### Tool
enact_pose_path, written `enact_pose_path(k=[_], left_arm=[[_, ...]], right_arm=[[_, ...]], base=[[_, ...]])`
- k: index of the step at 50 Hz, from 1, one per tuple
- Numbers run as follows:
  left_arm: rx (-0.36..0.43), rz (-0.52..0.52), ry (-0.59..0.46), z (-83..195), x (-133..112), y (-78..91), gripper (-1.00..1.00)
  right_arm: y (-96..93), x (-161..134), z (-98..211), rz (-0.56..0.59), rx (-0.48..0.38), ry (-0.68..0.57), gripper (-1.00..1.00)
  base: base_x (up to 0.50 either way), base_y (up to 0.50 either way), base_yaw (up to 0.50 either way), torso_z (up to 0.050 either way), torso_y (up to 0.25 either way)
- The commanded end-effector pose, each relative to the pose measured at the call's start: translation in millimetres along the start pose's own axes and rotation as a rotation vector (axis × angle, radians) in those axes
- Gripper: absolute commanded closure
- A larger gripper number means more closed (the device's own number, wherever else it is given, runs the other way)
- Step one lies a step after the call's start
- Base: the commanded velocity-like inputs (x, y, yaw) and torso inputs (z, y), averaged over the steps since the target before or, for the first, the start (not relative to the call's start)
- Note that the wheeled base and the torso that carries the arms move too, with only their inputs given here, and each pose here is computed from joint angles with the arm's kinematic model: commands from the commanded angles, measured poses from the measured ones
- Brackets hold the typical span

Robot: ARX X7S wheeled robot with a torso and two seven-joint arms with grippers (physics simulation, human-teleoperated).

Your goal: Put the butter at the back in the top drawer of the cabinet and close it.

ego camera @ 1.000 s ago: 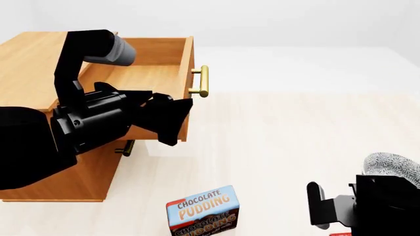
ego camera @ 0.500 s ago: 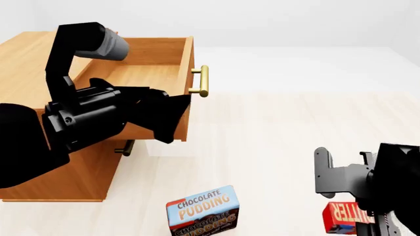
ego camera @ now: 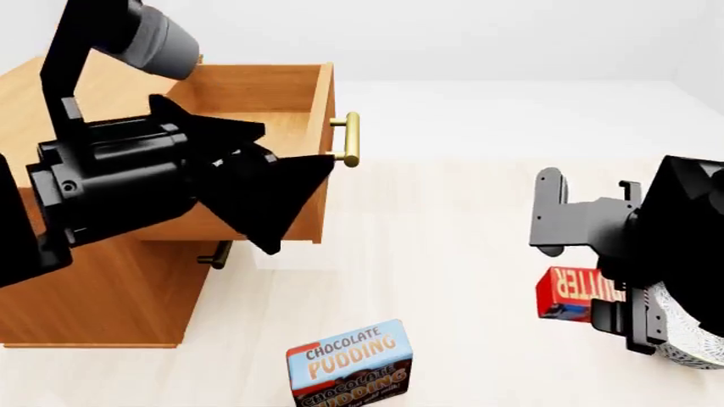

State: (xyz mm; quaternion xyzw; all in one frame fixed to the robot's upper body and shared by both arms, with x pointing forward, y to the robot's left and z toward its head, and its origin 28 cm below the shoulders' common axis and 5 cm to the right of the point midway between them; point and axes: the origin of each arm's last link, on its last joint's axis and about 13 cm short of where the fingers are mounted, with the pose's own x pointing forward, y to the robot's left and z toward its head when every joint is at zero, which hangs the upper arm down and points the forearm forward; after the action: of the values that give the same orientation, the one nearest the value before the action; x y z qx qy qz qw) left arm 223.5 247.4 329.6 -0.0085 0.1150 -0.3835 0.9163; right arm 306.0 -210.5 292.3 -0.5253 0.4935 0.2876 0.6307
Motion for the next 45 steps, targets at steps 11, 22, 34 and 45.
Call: enact_pose_path(k=[11, 22, 34, 45], left_arm=[[0.232, -0.235, 0.08, 4, 0, -3.3, -1.0], [0.324, -0.306, 0.108, 3, 8, -2.0, -1.0], [0.426, -0.377, 0.119, 2, 22, 2.7, -1.0], [0.481, -0.419, 0.156, 0, 35, 3.7, -1.0]], right_arm=[[-20.9, -49, 21, -0.126, -0.018, -0.091, 1.0], [-18.1, -79, 33, -0.152, -0.063, -0.161, 1.0], [-14.5, -89, 47, -0.143, -0.114, -0.203, 1.0], [-9.2, -95, 61, -0.147, -0.173, -0.237, 1.0]], base=[[0.0, 0.0, 0.0, 0.0, 0.001], [0.0, 0.0, 0.0, 0.001, 0.002], [0.0, 0.0, 0.0, 0.0, 0.001], [0.0, 0.0, 0.0, 0.0, 0.001]])
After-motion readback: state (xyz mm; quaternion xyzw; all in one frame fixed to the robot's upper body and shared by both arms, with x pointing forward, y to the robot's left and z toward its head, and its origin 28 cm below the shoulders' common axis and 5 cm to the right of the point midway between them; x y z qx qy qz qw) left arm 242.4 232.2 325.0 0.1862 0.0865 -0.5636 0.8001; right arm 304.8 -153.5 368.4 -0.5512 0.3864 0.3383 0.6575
